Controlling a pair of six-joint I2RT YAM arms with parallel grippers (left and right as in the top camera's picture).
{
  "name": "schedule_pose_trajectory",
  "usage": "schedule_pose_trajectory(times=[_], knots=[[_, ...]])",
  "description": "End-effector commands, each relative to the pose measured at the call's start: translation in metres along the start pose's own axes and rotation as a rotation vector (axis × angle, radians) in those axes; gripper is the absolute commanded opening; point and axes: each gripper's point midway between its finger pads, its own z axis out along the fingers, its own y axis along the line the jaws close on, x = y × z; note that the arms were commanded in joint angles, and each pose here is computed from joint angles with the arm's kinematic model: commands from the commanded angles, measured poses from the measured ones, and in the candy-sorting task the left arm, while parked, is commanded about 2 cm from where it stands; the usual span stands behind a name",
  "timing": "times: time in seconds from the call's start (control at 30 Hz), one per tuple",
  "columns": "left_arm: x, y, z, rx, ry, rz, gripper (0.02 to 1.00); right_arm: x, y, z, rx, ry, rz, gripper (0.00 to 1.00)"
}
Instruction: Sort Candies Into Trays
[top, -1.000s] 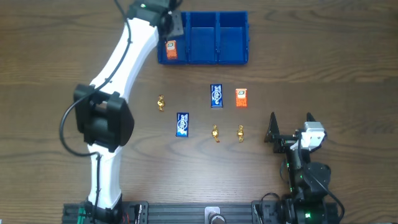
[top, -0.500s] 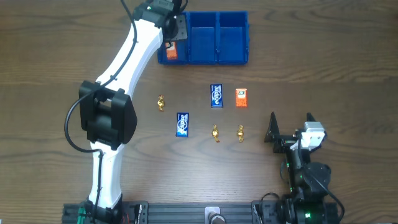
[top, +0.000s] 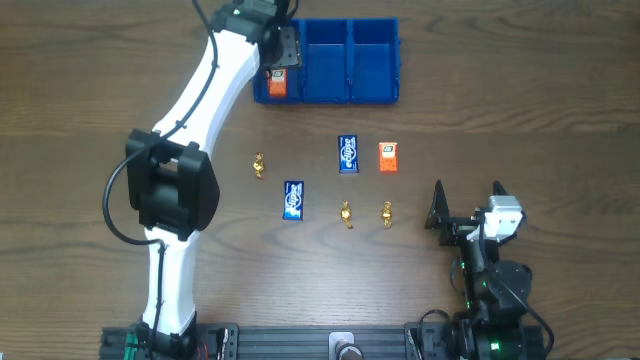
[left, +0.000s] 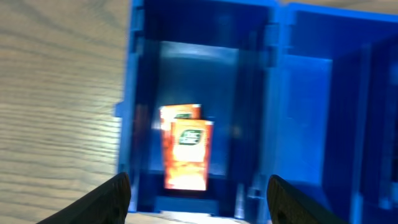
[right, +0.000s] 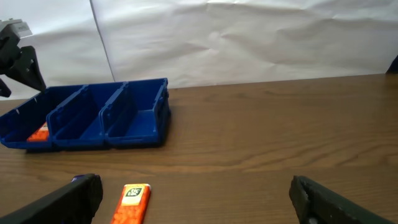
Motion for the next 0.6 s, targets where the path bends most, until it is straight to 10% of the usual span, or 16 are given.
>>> schedule_pose_trajectory(times=[0.03, 0.6], knots=[[0.000, -0.096, -0.058, 0.106, -0.110, 0.061, 0.713, 0.001, 0.001, 0.000, -0.005, -0.001, -0.006, 0.998], [0.198, -0.219, 0.011, 0.128, 0.264, 0.118, 0.680, 0.001, 0.001, 0.000, -0.005, -0.001, -0.006, 0.998]])
